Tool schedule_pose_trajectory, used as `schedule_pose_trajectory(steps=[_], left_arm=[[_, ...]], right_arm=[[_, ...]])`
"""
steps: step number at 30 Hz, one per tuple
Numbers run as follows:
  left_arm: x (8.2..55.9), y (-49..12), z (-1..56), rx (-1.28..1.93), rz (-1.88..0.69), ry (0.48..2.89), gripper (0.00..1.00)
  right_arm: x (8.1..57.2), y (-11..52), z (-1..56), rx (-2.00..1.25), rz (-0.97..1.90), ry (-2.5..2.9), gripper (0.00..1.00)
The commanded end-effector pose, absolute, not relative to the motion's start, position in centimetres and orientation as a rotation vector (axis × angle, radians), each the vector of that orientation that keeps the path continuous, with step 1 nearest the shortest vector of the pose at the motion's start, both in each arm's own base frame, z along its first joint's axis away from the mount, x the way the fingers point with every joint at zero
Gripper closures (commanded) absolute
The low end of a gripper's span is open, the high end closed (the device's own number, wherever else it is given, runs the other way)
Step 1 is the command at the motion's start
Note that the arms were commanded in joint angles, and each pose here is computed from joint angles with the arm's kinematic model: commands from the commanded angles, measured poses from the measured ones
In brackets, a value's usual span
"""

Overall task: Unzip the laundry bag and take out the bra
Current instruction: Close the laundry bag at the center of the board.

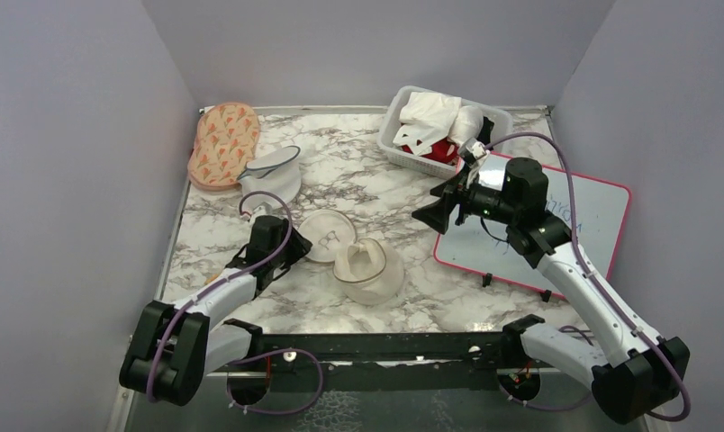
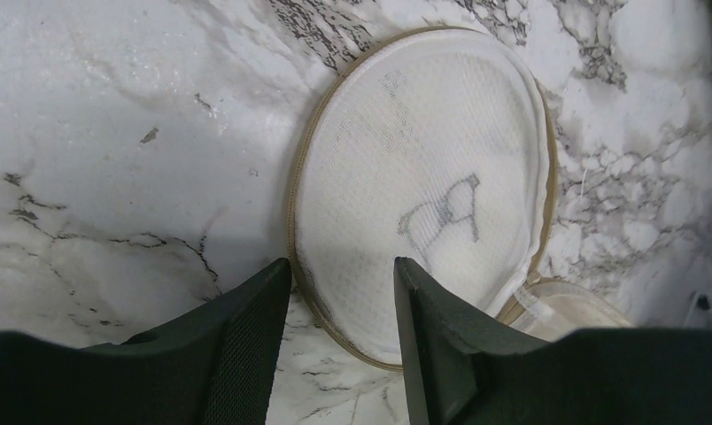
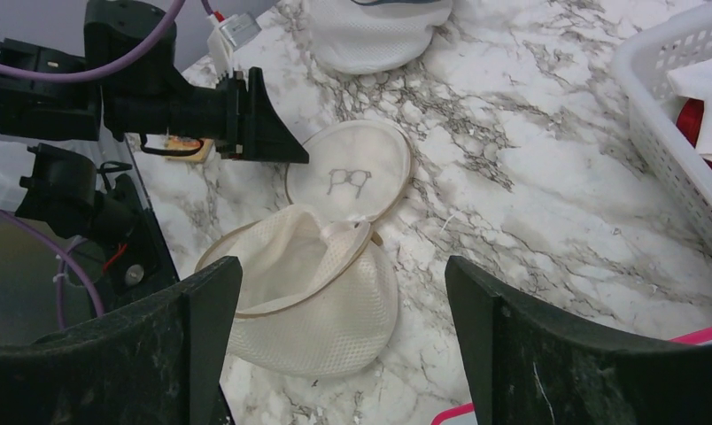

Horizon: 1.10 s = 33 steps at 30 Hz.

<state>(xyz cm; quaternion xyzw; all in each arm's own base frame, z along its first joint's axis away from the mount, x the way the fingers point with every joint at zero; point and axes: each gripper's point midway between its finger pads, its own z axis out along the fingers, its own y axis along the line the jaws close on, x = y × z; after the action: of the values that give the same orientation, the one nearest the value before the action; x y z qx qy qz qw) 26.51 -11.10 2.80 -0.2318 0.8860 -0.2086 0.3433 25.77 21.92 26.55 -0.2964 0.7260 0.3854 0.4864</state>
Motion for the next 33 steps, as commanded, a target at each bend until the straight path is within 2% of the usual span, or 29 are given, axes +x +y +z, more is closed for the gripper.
schedule_pose_trajectory(steps=[1,4,10,16,21,26,33], left_arm=[[25.5,-10.2,1.1,-0.861,-0.548,2.259,0.59],[25.7,-10.1,1.1,-0.881,-0.545,2.261,0.61],[25.5,-9.7,0.8,-0.896,-0.525,2.249,0.74],[25.9,-10.0,1.0,-0.852,-0.559,2.236,0.99],[27.7,-10.5,4.5,-0.7,-0.622,2.126,1.0],[29.2,-10.2,11.3,-0.534,-0.67,1.864,1.0],[28.0,-12.1,18.8,-0.127,-0.723,1.626,1.0]], right_arm=[[25.7,21.8,27.7,-0.72,0.919,1.688,0.16],[25.7,21.9,27.5,-0.719,0.929,1.693,0.16],[26.3,21.7,27.0,-0.7,0.904,1.72,0.16],[26.3,21.4,27.2,-0.688,0.881,1.722,0.16],[26.1,21.3,27.1,-0.688,0.886,1.729,0.16],[26.0,21.3,26.9,-0.686,0.889,1.731,0.16],[26.0,21.4,26.2,-0.682,0.902,1.766,0.16]])
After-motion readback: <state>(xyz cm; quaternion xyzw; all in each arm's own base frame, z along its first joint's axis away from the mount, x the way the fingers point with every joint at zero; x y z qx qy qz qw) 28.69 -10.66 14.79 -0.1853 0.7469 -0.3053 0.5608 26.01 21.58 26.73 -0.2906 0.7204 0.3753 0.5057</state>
